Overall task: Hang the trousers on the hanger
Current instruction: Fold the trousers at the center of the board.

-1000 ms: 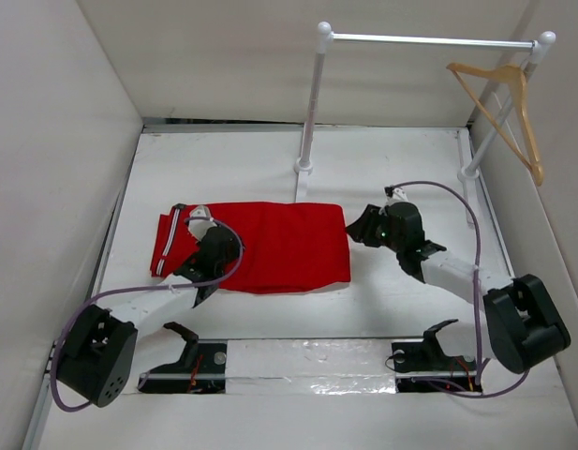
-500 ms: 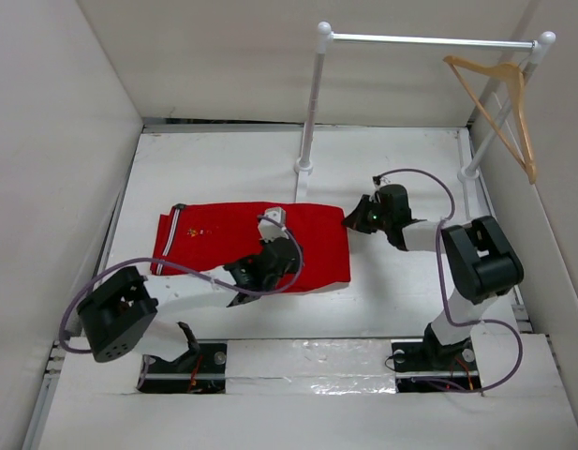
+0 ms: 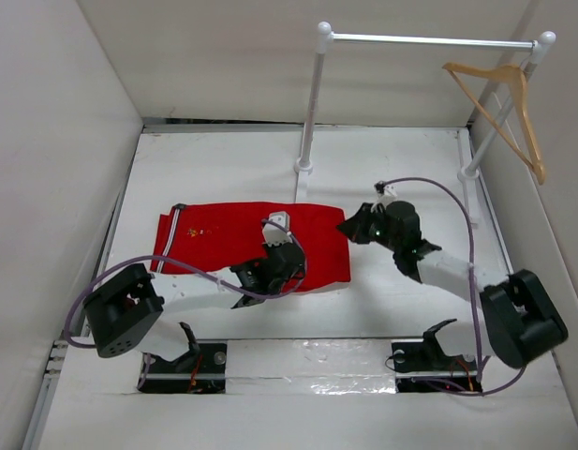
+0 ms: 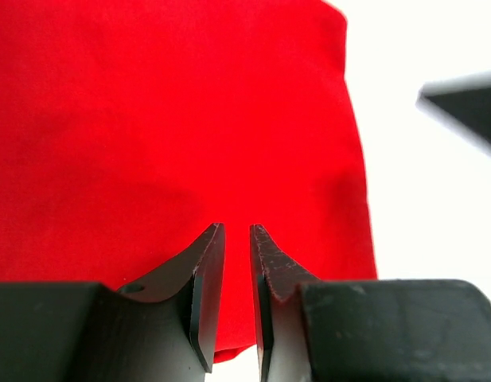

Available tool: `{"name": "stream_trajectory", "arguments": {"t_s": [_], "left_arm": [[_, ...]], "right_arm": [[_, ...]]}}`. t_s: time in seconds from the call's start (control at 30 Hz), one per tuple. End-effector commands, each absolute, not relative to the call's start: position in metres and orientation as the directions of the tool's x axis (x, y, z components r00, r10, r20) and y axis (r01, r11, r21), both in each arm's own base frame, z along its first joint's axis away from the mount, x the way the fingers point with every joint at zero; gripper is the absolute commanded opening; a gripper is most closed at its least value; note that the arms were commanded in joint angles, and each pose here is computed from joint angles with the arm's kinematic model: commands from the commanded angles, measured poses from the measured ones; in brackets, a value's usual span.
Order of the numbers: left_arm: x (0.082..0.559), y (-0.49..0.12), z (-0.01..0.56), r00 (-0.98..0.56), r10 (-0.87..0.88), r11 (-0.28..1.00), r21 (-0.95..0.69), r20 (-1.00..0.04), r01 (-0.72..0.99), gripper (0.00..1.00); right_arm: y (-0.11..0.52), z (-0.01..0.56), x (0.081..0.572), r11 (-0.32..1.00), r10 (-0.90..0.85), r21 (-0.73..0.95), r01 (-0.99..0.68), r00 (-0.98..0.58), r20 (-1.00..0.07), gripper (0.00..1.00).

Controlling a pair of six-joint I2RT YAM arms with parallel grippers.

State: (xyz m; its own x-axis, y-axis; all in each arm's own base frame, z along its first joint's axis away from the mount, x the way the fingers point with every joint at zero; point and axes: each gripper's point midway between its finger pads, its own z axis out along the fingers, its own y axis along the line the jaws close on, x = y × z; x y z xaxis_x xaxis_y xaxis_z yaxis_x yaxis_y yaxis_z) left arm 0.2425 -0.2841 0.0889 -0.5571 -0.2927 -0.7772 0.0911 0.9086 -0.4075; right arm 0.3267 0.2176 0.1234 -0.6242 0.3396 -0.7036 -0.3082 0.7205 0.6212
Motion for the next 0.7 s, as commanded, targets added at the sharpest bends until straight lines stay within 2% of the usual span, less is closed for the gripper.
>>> {"name": "stream_trajectory", "arguments": {"t_s": [0.0, 0.1, 0.27, 0.4, 0.5, 0.57, 0.67], "left_arm": [[0.247, -0.283, 0.116, -0.504, -0.340, 0.892, -0.441, -0.794, 0.094, 0.17], [0.249, -0.282, 0.123, -0.486, -0.340, 0.893, -0.438, -0.805, 0.101, 0.18], [0.252, -0.283, 0.139, -0.461, -0.344, 0.890, -0.441, -0.818, 0.117, 0.18], [0.260, -0.287, 0.153, -0.436, -0.356, 0.876, -0.457, -0.827, 0.152, 0.21], [0.268, -0.299, 0.158, -0.446, -0.333, 0.872, -0.451, -0.831, 0.190, 0.21], [0.270, -0.302, 0.154, -0.455, -0.323, 0.880, -0.440, -0.830, 0.178, 0.21], [0.270, -0.307, 0.164, -0.443, -0.335, 0.865, -0.458, -0.831, 0.206, 0.20]], "right_arm": [[0.230, 0.100, 0.274, 0.721, 0.278, 0.610, -0.328, -0.670, -0.688, 0.00], [0.224, 0.065, 0.235, 0.730, 0.284, 0.631, -0.264, -0.722, -0.631, 0.00], [0.203, 0.033, 0.225, 0.762, 0.356, 0.633, -0.136, -0.729, -0.585, 0.00], [0.209, 0.032, 0.216, 0.748, 0.347, 0.649, -0.137, -0.753, -0.559, 0.00], [0.219, 0.057, 0.214, 0.727, 0.335, 0.659, -0.191, -0.740, -0.584, 0.00], [0.213, 0.072, 0.216, 0.758, 0.308, 0.620, -0.205, -0.725, -0.616, 0.00], [0.202, 0.162, 0.242, 0.775, 0.332, 0.544, -0.322, -0.524, -0.784, 0.00]]}}
